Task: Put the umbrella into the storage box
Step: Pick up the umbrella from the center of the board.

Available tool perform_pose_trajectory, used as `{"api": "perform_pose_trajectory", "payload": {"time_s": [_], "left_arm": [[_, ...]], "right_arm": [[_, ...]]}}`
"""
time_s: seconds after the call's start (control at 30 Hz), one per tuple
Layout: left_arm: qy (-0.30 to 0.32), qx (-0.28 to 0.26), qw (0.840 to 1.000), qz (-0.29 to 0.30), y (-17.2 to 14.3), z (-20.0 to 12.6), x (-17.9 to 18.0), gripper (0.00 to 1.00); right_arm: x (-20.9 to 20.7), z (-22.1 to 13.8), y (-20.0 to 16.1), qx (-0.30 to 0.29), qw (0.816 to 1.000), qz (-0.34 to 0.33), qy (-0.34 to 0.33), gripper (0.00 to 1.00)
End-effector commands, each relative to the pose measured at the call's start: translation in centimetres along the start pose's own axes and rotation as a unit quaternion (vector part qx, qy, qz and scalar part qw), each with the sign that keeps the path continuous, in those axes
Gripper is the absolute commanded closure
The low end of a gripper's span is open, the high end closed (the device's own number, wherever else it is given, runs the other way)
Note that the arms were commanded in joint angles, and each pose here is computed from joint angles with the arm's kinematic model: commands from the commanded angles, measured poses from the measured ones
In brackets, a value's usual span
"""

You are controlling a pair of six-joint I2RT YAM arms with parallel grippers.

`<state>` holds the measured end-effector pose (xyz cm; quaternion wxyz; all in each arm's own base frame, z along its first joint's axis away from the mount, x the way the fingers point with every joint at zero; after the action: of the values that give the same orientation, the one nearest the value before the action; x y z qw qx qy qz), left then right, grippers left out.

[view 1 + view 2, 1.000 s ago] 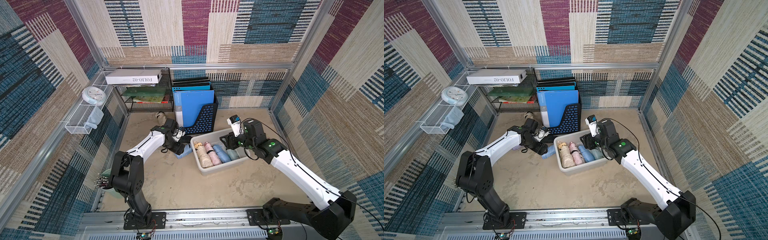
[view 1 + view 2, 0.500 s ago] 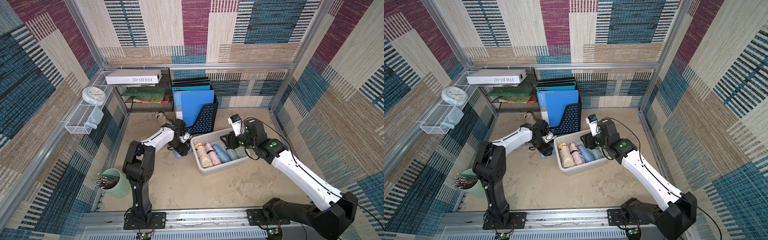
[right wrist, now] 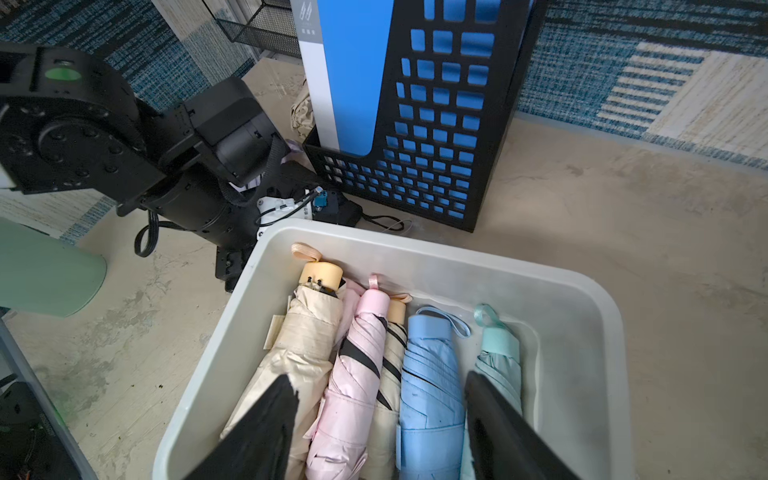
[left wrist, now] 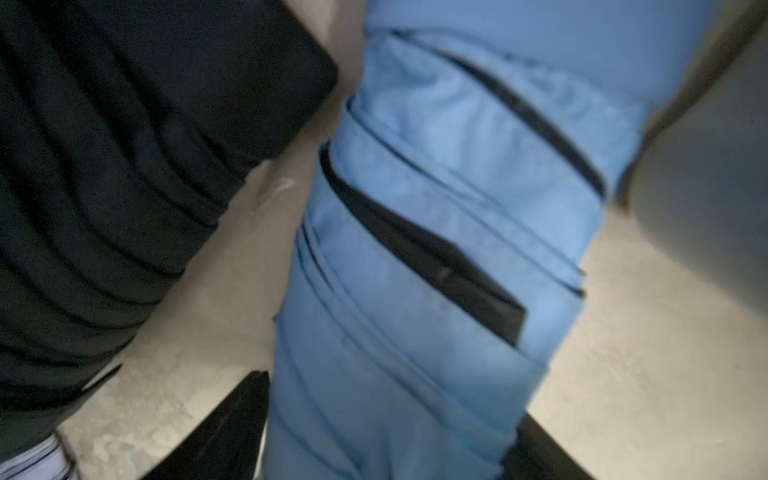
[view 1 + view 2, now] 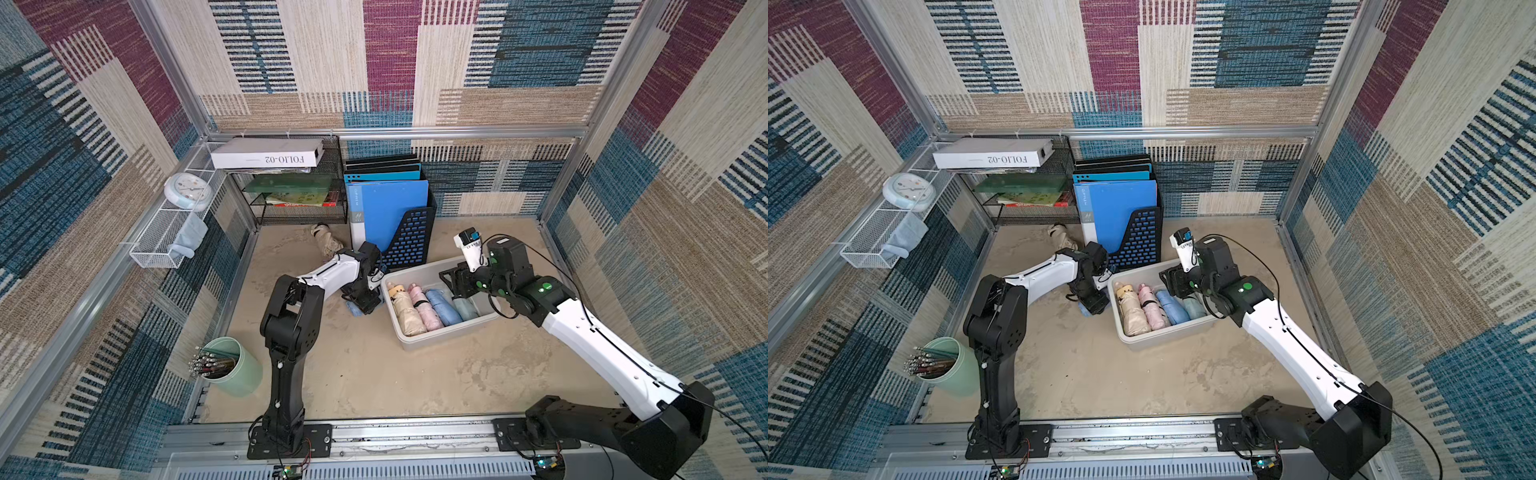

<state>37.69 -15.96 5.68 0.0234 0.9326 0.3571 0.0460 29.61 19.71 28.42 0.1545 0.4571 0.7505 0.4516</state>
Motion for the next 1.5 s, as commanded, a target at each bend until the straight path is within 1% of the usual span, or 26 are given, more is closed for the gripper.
{"api": "perform_pose_trajectory", "payload": {"time_s": [0.0,0.23,0.47,0.67,0.8,1.0,1.1,1.17,1.27,1.37,1.47], "left_arm": [[0.010,0.022,1.000,0.006,-0.7,0.4,0.3,0.25],[0.006,0.033,0.999,0.008,-1.2,0.8,0.0,0.42],[0.012,0.033,0.999,0.010,-2.6,-0.4,-0.4,0.55],[0.029,0.033,0.999,0.012,-4.3,-2.3,-0.6,0.62],[0.029,0.027,0.999,0.007,-5.1,-3.9,-1.0,0.66],[0.030,0.009,0.999,-0.014,-6.5,-6.5,-1.8,0.68],[0.040,-0.028,0.998,-0.042,-6.6,-8.9,-1.8,0.69],[0.049,-0.066,0.995,-0.065,-6.3,-11.3,-1.9,0.69],[0.056,-0.138,0.985,-0.093,-5.6,-15.2,-2.1,0.69],[0.048,-0.225,0.967,-0.112,-4.3,-19.2,-2.8,0.69],[0.025,-0.305,0.941,-0.145,-3.0,-22.6,-3.3,0.69]], "right_arm": [[0.1,-0.1,0.0,0.001,1.000,-0.005,0.004,0.31],[0.2,-0.4,0.0,-0.002,1.000,-0.009,0.006,0.32],[0.4,-0.5,-0.1,-0.006,1.000,-0.011,0.011,0.32],[0.5,-0.6,-0.2,-0.009,1.000,-0.015,0.017,0.32],[0.7,-0.7,-0.3,-0.011,1.000,-0.016,0.022,0.32],[0.9,-1.1,-0.1,-0.021,0.999,-0.014,0.029,0.32],[1.1,-1.5,0.3,-0.030,0.999,-0.007,0.032,0.32],[1.2,-1.9,0.8,-0.039,0.999,0.000,0.034,0.32],[1.5,-2.4,1.6,-0.053,0.998,0.013,0.041,0.32],[2.0,-2.7,2.6,-0.066,0.996,0.025,0.056,0.32],[2.8,-2.9,3.8,-0.078,0.993,0.036,0.081,0.31]]}}
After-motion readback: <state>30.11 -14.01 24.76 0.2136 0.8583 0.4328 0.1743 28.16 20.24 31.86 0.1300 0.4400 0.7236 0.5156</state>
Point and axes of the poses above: each gripper's point midway between its finger pads, its own z axis out along the fingers, its own x axis along the line the jaws close on, y = z × x, the point moved 3 cm from there along -z, back along the fingers, and after that the axes turned 2 degrees about z, right-handed, at the moved point
